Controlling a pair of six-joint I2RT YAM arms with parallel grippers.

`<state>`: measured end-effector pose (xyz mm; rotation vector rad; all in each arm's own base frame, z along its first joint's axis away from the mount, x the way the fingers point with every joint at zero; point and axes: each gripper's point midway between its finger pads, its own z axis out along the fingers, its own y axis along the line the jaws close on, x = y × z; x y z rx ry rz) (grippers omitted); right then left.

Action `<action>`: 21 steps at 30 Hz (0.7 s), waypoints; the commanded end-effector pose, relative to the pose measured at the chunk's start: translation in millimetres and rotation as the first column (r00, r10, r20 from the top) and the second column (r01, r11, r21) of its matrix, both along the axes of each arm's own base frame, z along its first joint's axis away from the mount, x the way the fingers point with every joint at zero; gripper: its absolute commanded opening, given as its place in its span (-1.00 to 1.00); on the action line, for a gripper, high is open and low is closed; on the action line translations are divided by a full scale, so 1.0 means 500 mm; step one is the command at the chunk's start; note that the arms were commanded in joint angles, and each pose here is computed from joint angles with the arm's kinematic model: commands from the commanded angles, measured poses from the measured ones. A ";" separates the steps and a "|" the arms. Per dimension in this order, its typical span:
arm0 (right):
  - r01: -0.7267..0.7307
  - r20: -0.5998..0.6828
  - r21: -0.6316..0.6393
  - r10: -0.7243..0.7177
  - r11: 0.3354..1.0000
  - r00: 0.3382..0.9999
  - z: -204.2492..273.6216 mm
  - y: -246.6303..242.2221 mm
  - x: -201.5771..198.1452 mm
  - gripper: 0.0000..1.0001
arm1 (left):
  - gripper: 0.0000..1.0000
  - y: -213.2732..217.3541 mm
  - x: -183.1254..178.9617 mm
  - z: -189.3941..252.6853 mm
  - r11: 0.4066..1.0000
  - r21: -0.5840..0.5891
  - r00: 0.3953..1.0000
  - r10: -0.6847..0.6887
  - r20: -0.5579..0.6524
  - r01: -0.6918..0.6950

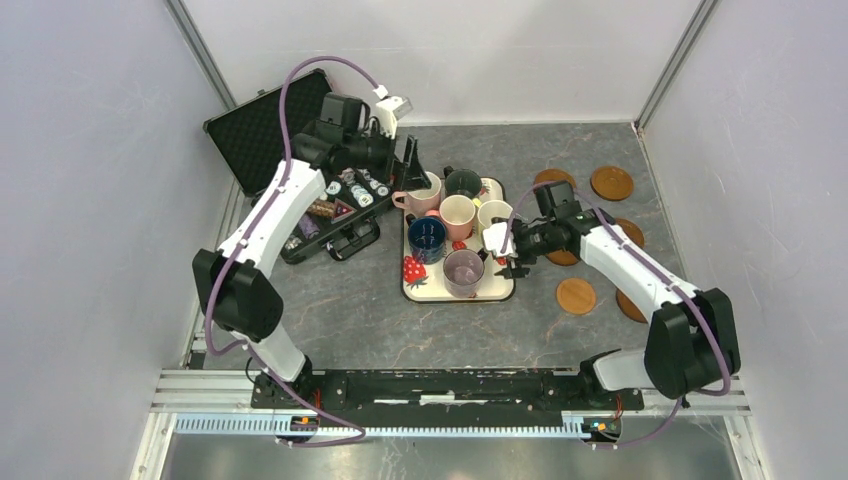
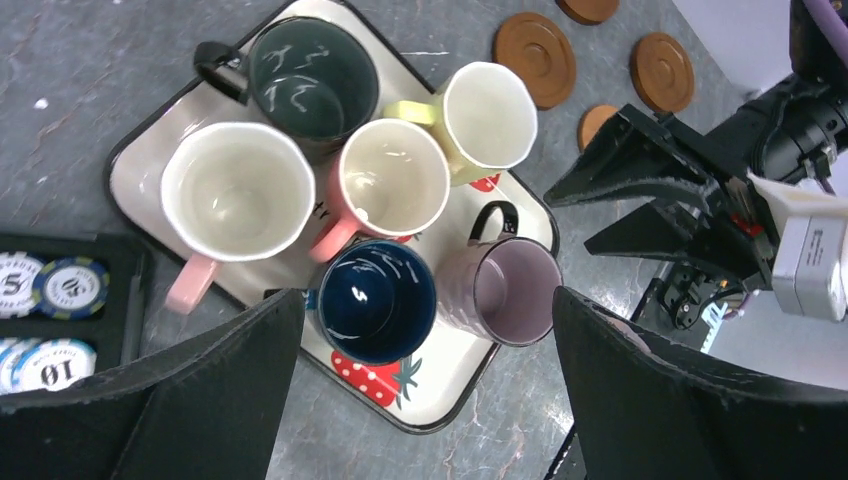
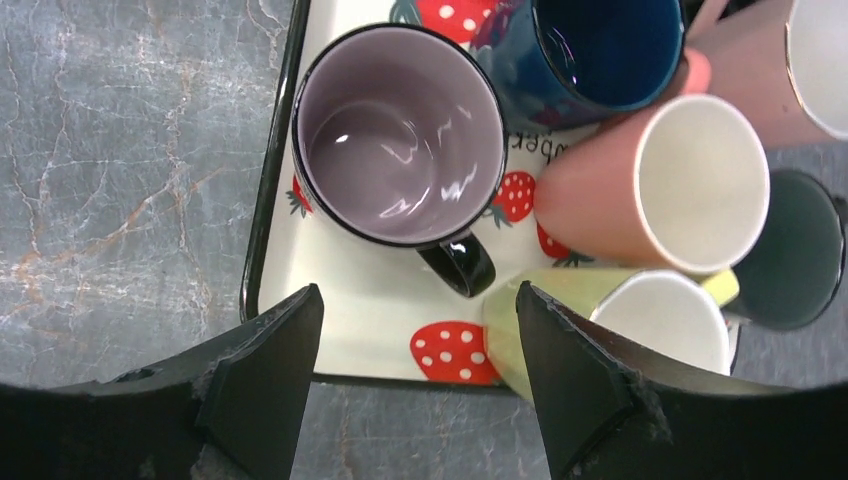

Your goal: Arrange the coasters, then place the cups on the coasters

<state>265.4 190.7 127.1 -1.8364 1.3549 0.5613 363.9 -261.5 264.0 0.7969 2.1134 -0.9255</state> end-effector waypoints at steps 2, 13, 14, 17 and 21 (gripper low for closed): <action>-0.163 0.106 -0.071 0.170 0.984 0.980 0.008 0.034 0.011 0.55 | 1.00 0.030 -0.008 0.014 0.996 -0.039 0.996 0.081 -0.046 -0.083; -0.286 0.047 -0.233 0.305 0.929 0.951 -0.049 0.049 0.024 0.53 | 1.00 0.057 -0.009 0.041 0.990 -0.061 0.992 0.124 -0.021 -0.125; -0.294 0.038 -0.245 0.312 0.924 0.949 -0.056 0.049 0.023 0.52 | 1.00 0.058 -0.010 0.043 0.990 -0.063 0.992 0.124 -0.018 -0.125; -0.314 0.007 -0.275 0.328 0.909 0.945 -0.073 0.046 0.014 0.48 | 1.00 0.062 -0.010 0.045 0.990 -0.066 0.992 0.126 -0.014 -0.127; -0.318 -0.019 -0.294 0.327 0.901 0.945 -0.081 0.038 0.003 0.35 | 1.00 0.068 -0.006 0.045 0.988 -0.068 0.991 0.136 -0.014 -0.137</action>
